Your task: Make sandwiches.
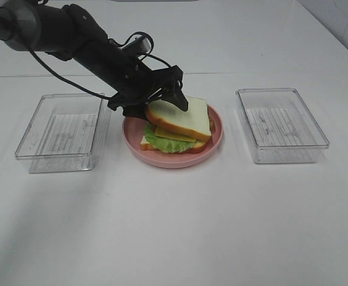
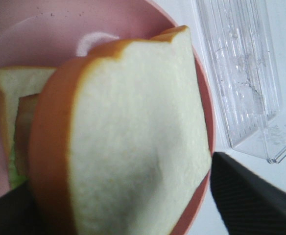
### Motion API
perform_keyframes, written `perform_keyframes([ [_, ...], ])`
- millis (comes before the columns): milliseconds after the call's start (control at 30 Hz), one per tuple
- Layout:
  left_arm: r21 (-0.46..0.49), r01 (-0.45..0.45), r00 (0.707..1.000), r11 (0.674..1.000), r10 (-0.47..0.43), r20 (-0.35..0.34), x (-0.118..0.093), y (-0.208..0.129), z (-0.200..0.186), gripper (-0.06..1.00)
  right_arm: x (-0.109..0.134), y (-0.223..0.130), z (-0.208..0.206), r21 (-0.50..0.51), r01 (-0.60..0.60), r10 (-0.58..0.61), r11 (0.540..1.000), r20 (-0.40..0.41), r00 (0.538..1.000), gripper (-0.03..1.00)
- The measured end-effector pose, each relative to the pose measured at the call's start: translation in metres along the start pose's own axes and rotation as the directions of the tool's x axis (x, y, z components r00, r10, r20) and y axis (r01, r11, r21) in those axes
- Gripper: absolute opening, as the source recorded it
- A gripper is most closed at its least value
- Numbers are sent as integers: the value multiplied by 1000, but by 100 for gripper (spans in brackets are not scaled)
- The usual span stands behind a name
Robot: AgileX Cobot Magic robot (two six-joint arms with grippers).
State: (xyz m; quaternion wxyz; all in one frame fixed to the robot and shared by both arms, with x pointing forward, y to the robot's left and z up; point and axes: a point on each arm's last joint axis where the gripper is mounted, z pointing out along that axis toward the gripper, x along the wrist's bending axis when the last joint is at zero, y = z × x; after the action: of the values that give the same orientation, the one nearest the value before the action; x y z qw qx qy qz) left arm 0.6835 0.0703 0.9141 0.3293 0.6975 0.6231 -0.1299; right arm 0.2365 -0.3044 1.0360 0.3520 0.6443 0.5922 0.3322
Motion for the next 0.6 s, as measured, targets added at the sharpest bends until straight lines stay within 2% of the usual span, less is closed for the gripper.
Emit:
perform_keyframes([
  [33, -2, -13, 1000, 1000, 13, -8, -1, 0, -2, 81, 0, 0, 0, 0, 0, 0, 1000, 0, 1000, 98],
  [133, -13, -34, 999, 999, 34, -17, -5, 3, -10, 87, 0, 0, 0, 0, 0, 0, 1000, 0, 1000, 98],
  [333, -36, -36, 998, 999, 34, -49, -16, 7, -30, 88, 0, 0, 0, 0, 0, 0, 1000, 0, 1000, 98],
  [400, -29, -52, 994, 998, 49, -102, -19, 7, -44, 89, 0, 0, 0, 0, 0, 0, 1000, 0, 1000, 98],
  [433, -29, -52, 994, 998, 49, -102, -19, 7, -44, 89, 0, 0, 0, 0, 0, 0, 1000, 0, 1000, 98],
  [467, -30, -69, 987, 997, 64, -146, -22, 8, -55, 89, 0, 0, 0, 0, 0, 0, 1000, 0, 1000, 98],
  [533, -35, -78, 984, 996, 71, -166, -24, 9, -62, 89, 0, 0, 0, 0, 0, 0, 1000, 0, 1000, 98],
  [567, -38, -104, 970, 994, 93, -223, -27, 10, -76, 91, 0, 0, 0, 0, 0, 0, 1000, 0, 1000, 98],
  [600, -38, -104, 970, 994, 93, -223, -27, 10, -76, 91, 0, 0, 0, 0, 0, 0, 1000, 0, 1000, 98],
])
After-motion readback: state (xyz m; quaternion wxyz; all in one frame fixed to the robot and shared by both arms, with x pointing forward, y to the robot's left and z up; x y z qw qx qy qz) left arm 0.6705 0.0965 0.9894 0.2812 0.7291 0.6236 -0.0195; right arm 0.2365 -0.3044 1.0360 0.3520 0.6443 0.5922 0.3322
